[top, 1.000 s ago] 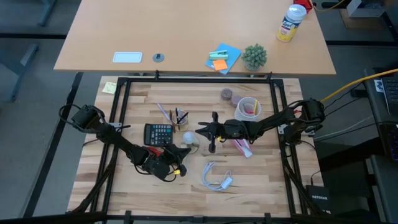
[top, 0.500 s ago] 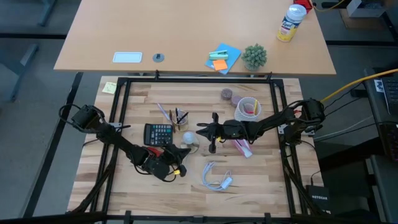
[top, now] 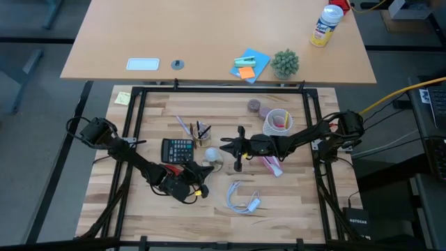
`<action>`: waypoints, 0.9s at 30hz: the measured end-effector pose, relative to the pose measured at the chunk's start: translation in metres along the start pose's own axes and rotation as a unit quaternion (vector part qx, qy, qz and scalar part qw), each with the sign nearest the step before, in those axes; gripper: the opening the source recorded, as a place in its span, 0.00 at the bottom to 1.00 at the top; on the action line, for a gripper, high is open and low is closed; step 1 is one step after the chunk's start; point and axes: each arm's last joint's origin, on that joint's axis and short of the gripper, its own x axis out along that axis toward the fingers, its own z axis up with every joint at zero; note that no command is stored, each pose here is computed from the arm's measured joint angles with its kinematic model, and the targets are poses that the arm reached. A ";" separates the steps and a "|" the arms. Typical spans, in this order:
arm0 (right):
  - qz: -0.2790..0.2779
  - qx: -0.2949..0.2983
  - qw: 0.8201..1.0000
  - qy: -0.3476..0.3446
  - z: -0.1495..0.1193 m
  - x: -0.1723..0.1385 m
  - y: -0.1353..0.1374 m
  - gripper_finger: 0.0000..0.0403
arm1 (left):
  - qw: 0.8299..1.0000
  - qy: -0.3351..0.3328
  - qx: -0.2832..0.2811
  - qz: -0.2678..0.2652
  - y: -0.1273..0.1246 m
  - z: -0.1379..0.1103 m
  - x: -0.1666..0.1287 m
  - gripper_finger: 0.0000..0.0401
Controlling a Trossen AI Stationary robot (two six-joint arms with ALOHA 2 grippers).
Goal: Screw lightbulb
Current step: Insert the white lightbulb into the gold lamp
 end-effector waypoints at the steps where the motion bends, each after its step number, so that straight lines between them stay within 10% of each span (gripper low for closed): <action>1: 0.000 0.000 1.000 0.000 0.000 0.000 0.000 0.02 | 1.000 0.000 0.000 0.000 0.000 0.000 0.000 0.01; 27: 0.000 -0.019 1.000 0.000 0.000 0.000 0.000 0.02 | 1.000 0.000 0.000 0.001 0.000 0.000 0.000 0.01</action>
